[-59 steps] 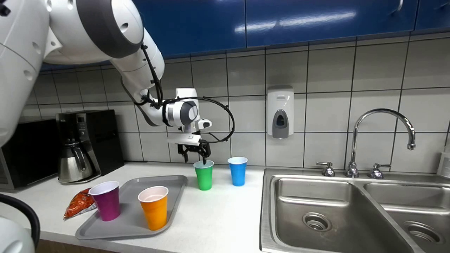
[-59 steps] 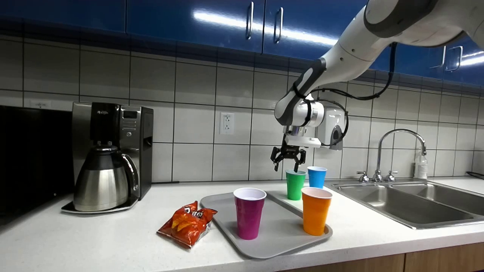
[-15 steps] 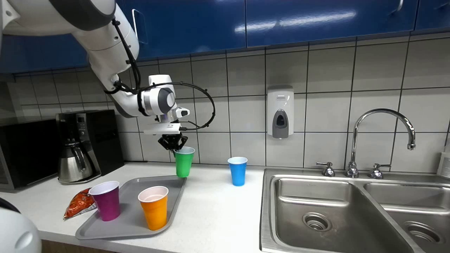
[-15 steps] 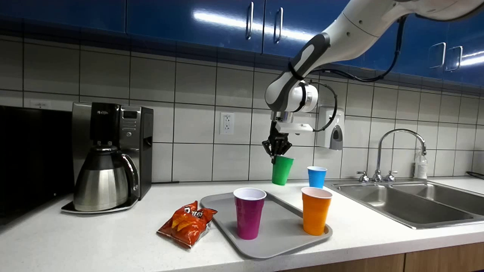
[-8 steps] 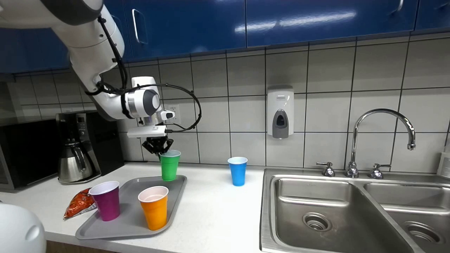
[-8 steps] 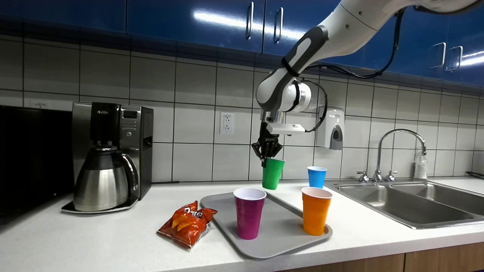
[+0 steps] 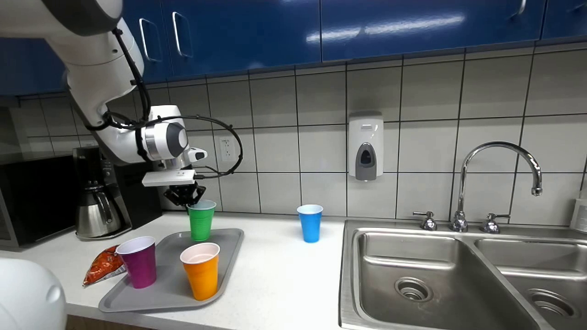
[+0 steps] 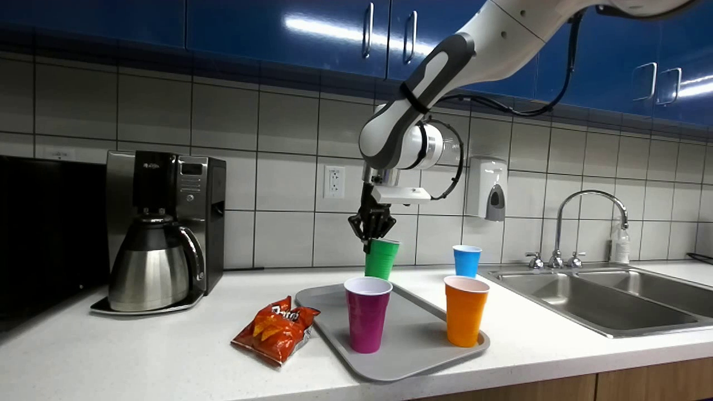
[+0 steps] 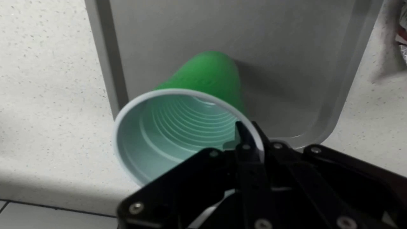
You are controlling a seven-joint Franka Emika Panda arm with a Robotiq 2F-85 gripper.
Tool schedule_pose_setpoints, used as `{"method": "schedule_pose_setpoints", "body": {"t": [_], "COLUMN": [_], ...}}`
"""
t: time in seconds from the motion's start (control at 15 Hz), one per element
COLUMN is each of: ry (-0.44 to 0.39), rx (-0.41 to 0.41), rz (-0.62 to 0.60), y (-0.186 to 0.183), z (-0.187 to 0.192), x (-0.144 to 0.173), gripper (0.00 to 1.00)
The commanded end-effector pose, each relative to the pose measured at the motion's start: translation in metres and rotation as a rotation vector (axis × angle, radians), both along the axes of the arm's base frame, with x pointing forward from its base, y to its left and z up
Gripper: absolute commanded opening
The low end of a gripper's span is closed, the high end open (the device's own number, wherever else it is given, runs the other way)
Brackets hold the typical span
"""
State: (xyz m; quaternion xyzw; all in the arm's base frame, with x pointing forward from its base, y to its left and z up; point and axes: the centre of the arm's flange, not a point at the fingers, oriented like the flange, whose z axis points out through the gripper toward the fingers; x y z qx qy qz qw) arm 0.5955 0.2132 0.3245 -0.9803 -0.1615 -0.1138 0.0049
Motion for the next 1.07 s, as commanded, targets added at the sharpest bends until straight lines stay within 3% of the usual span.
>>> {"method": "schedule_pose_setpoints", "body": {"t": [0.0,1.0], "ry": [-0.026,-0.065], "rx": [-0.010,-0.097], "rz": [0.016,0.066], "y": [0.021,0.072], "z": [0.002,-0.031], "x": [-0.017,-0.037], "gripper": [0.01,0.01]}}
